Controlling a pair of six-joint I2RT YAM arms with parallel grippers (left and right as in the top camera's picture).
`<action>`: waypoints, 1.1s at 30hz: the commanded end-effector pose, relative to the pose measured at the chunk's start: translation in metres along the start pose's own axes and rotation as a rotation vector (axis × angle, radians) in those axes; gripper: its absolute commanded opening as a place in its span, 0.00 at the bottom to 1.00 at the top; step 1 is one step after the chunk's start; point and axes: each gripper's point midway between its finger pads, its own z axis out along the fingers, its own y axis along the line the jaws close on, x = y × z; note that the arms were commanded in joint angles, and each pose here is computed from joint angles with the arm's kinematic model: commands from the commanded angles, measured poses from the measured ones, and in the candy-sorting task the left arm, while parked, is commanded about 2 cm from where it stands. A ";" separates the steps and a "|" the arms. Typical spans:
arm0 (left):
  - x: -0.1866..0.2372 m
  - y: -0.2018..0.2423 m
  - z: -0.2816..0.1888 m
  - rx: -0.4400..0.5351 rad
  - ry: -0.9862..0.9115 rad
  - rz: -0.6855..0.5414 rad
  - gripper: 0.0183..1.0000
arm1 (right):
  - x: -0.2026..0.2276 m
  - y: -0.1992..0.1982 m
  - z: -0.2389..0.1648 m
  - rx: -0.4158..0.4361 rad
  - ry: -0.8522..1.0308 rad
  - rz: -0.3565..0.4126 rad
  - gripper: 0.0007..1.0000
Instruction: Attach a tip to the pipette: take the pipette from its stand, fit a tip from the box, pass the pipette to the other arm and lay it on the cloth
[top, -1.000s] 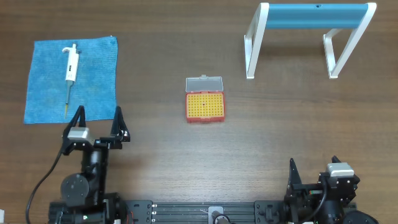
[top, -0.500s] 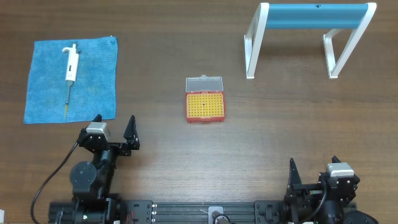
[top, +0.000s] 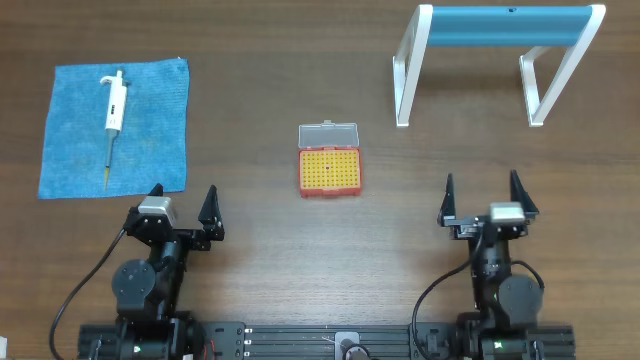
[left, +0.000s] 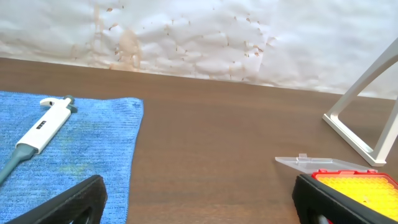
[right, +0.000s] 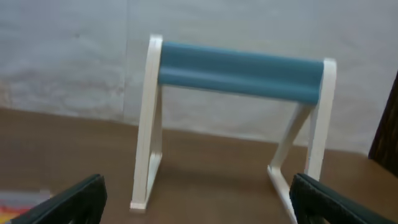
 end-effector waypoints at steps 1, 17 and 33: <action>0.000 0.003 0.000 -0.014 -0.004 0.016 0.96 | 0.053 0.008 -0.006 -0.030 0.213 -0.010 0.95; 0.000 0.003 0.000 -0.014 -0.004 0.017 0.96 | 0.054 0.008 -0.006 -0.031 0.216 -0.010 0.95; 0.000 0.003 0.000 -0.014 -0.004 0.016 0.96 | 0.054 0.008 -0.006 -0.030 0.216 -0.010 0.95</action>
